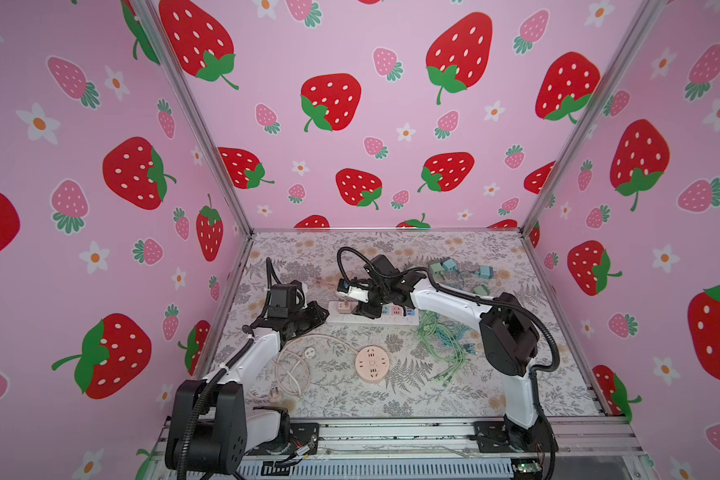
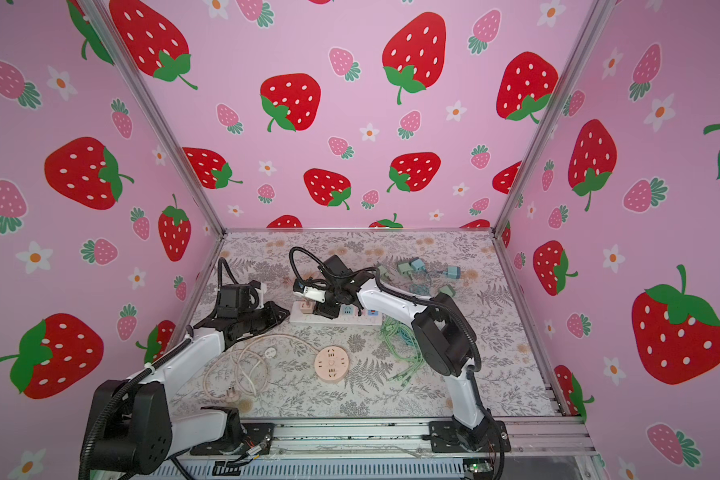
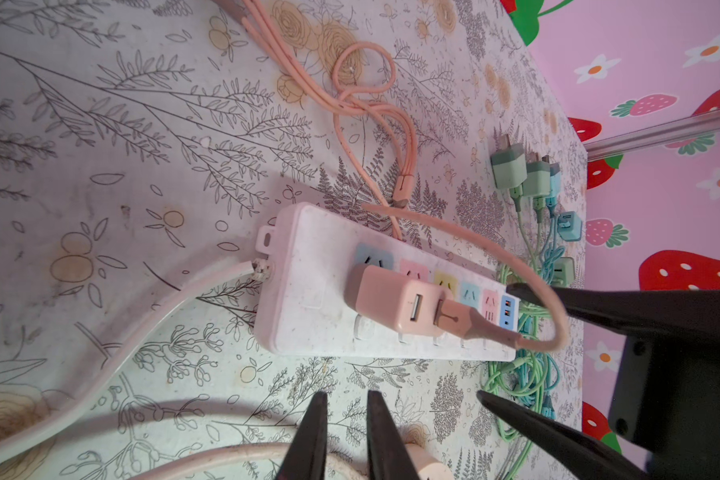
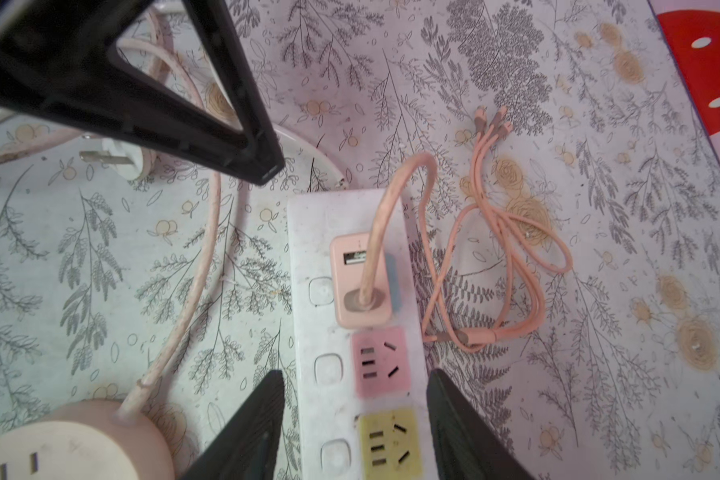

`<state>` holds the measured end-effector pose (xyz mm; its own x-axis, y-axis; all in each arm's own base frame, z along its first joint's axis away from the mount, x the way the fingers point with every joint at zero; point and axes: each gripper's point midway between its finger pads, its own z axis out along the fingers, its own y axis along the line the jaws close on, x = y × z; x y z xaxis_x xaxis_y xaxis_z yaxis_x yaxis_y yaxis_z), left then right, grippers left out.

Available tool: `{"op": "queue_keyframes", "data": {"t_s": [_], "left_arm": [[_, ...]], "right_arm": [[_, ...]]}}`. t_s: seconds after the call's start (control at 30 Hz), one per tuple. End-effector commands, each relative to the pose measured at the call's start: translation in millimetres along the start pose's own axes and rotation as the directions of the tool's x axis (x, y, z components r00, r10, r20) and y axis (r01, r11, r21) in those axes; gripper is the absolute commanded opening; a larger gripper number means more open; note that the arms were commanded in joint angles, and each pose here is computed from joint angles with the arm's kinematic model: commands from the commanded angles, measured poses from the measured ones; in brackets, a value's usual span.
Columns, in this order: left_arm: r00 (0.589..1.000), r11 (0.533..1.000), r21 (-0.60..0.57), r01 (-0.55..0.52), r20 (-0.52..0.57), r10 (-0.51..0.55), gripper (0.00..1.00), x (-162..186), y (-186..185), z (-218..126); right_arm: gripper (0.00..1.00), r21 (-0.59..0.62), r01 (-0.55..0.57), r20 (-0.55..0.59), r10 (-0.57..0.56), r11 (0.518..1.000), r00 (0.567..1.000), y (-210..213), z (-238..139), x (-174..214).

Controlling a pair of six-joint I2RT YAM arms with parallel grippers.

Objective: Insert the plug
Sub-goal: 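Open the right gripper and lift it off the plugged pink charger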

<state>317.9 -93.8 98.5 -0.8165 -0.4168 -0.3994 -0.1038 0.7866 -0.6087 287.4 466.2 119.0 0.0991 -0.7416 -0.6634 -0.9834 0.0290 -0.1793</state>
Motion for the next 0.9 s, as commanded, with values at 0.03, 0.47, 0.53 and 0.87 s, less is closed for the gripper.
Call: {"op": "queue_keyframes", "data": {"t_s": [0.03,0.47,0.53,0.87], "left_arm": [[1.0,1.0,-0.022,-0.006,0.001,0.006,0.19,-0.8,2.4,-0.7],[1.0,1.0,-0.01,-0.011,-0.012,0.011,0.18,-5.6,10.8,27.1],[1.0,1.0,-0.016,-0.011,-0.015,0.011,0.18,-5.8,12.6,29.7],[1.0,0.998,-0.059,-0.01,-0.028,0.008,0.18,-7.1,22.9,38.8]], "right_arm": [[0.57,-0.031,0.005,0.072,-0.003,1.0,0.997,-6.0,12.8,-16.1],[0.49,-0.066,-0.016,0.086,0.022,0.998,0.996,-8.7,31.5,-13.2],[0.47,-0.066,-0.024,0.083,0.03,0.998,0.996,-11.2,34.1,-11.6],[0.43,-0.098,-0.037,0.084,0.046,0.994,0.995,-10.7,38.3,-6.9]]}}
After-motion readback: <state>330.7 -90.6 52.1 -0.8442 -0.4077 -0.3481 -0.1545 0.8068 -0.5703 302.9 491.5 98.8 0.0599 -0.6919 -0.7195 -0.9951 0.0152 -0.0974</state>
